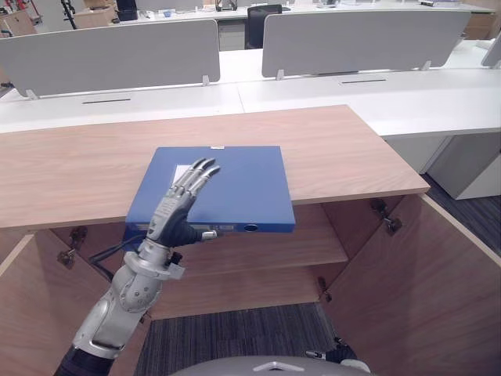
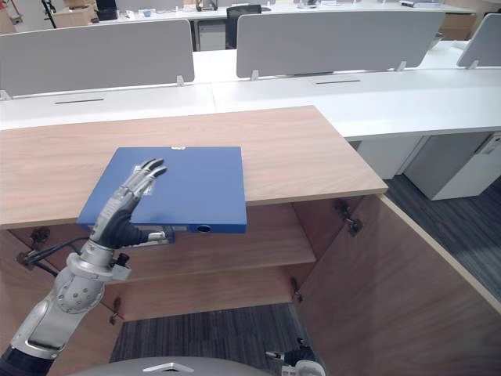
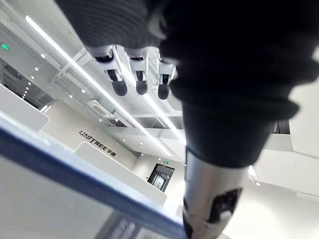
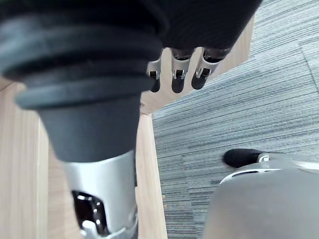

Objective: Walk over to the cabinet, pick up the folder, carry it to the office cabinet, place the folder inside the office cabinet, then close the office cabinet door

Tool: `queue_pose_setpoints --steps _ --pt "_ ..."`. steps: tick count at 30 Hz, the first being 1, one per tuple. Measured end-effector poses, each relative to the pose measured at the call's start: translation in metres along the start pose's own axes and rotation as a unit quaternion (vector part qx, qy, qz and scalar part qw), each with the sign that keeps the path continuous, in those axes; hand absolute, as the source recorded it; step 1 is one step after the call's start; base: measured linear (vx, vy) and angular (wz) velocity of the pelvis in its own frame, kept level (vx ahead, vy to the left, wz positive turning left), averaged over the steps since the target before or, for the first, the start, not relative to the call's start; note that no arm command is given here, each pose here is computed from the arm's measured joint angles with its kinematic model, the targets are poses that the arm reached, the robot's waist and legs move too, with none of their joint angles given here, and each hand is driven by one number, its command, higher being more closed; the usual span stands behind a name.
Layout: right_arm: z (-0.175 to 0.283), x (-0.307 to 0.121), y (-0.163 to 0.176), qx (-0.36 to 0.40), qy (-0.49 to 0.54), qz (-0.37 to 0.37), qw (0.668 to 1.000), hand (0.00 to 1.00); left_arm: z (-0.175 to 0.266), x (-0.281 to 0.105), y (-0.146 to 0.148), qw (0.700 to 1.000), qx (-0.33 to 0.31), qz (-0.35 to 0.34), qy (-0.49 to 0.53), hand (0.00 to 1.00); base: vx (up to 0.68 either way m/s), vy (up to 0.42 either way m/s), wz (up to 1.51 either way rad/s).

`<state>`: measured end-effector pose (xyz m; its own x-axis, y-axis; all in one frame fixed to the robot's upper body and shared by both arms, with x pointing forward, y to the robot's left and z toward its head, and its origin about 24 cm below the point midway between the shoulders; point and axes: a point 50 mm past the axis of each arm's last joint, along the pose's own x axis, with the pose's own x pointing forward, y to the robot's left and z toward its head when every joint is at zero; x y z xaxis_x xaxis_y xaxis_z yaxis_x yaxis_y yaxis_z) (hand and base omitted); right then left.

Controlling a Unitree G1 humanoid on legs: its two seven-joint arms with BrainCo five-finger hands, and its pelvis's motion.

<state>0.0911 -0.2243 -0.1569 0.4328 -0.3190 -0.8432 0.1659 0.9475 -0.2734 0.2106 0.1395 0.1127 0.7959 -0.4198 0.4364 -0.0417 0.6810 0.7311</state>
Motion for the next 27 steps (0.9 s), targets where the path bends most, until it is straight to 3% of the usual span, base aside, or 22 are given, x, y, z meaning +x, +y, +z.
queue_pose_setpoints --steps 9,21,27 --pt "0.000 0.000 0.000 -0.009 -0.001 0.002 1.000 0.00 0.003 0.000 -0.017 0.999 0.003 -0.046 -0.011 0.00 -0.03 -0.010 -0.01" --pt "0.000 0.000 0.000 -0.009 -0.001 0.002 1.000 0.00 -0.005 -0.006 -0.029 0.985 0.163 -0.062 -0.020 0.00 0.00 -0.006 0.01" --pt "0.000 0.000 0.000 -0.009 -0.001 0.003 1.000 0.00 -0.006 -0.006 -0.035 0.982 0.179 -0.061 -0.012 0.00 0.00 0.000 0.00"
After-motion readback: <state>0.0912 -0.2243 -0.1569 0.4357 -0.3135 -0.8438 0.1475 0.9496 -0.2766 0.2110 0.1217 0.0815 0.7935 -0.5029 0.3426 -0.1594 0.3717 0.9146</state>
